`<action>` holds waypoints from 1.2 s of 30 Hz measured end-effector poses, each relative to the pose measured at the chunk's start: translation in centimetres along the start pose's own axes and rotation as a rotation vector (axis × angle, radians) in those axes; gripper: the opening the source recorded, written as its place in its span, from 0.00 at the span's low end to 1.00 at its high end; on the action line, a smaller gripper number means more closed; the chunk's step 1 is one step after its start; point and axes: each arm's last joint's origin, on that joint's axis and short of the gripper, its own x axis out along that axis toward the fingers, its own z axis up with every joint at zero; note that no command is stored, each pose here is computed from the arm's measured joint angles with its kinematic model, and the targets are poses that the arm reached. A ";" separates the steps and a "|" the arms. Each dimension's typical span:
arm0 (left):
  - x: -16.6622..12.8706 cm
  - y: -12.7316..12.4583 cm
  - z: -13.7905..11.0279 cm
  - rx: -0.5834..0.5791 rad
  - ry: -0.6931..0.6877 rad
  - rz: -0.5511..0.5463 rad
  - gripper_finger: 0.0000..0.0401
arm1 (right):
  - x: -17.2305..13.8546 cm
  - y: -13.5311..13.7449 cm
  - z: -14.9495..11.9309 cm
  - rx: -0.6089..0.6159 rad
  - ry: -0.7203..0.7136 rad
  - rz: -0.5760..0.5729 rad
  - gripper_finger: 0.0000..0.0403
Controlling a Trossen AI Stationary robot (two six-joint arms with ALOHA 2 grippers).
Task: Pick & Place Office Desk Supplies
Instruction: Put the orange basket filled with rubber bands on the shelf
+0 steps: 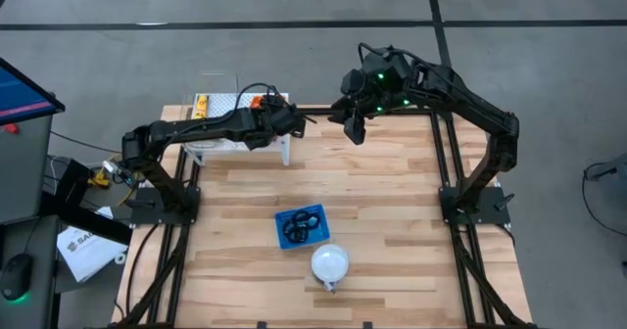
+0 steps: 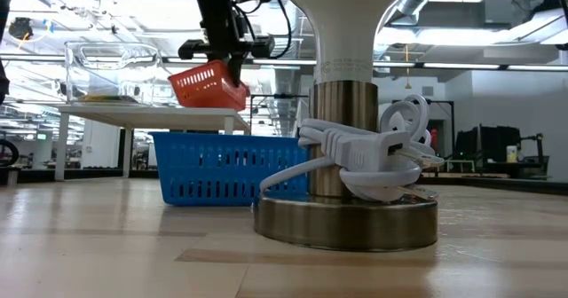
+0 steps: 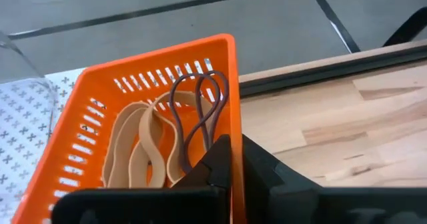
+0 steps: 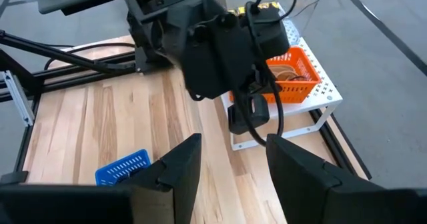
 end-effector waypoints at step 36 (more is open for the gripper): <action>-8.1 6.2 2.3 0.938 0.112 -0.736 0.29 | 0.1 1.3 -0.1 0.003 0.004 0.032 0.41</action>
